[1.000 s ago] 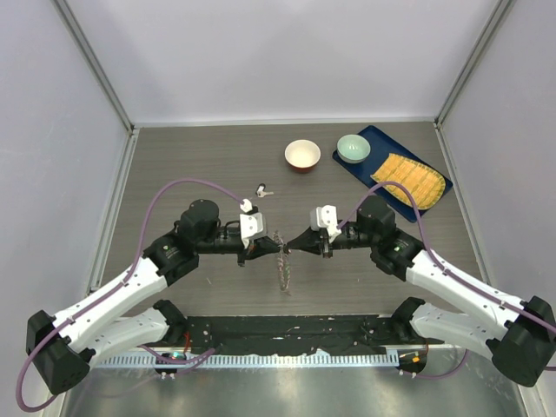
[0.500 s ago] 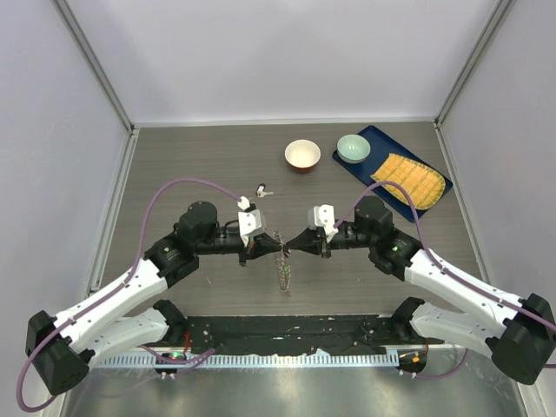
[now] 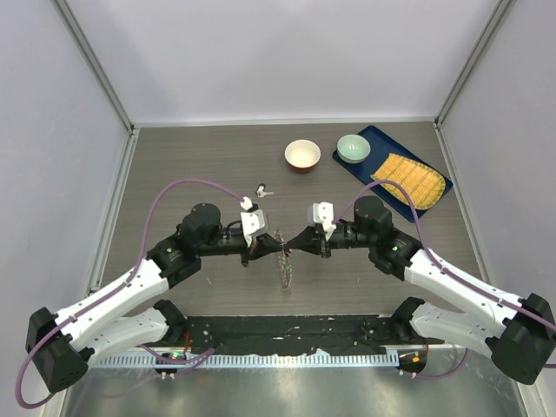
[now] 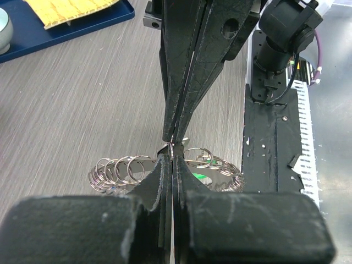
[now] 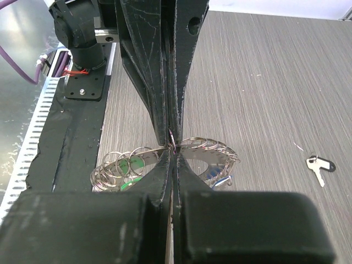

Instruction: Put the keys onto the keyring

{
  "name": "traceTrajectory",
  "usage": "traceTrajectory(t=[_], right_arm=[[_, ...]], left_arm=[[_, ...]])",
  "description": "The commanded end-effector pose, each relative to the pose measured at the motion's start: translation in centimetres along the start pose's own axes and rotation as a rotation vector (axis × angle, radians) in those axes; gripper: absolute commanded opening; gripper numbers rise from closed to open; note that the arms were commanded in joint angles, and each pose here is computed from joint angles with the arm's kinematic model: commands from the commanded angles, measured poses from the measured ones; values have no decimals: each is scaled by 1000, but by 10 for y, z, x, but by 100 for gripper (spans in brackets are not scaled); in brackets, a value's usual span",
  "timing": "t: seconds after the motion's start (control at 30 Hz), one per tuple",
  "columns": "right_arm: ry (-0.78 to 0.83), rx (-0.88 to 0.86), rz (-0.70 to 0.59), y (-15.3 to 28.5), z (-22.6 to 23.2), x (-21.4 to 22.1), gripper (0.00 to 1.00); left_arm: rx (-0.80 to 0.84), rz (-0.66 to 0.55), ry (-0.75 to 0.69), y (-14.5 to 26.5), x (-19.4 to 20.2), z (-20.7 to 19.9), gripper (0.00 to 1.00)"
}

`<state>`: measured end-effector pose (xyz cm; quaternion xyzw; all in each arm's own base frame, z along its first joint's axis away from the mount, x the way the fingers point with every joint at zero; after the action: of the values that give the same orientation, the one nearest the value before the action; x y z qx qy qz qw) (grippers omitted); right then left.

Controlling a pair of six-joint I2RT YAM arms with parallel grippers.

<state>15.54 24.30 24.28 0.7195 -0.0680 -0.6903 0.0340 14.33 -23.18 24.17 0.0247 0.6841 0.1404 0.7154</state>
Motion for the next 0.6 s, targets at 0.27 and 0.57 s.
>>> traceTrajectory(t=[0.27,0.57], right_arm=[[81,-36,-117,-5,4,-41,25],[55,78,-54,9,0,-39,34]], left_arm=[[-18,-187,-45,-4,-19,-3,0],[-86,-215,-38,1,-9,-2,0]])
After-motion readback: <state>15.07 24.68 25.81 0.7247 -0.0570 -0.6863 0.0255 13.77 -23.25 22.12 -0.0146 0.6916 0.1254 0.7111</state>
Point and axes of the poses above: each gripper's point midway between its finger pads, its own y axis back along the fingers, its own z axis along the line the jaws close on, x = y × z, the point moved 6 cm from there along y, back along the fingers, and after that the axes turned 5 degrees about -y, right-handed, at the moved point
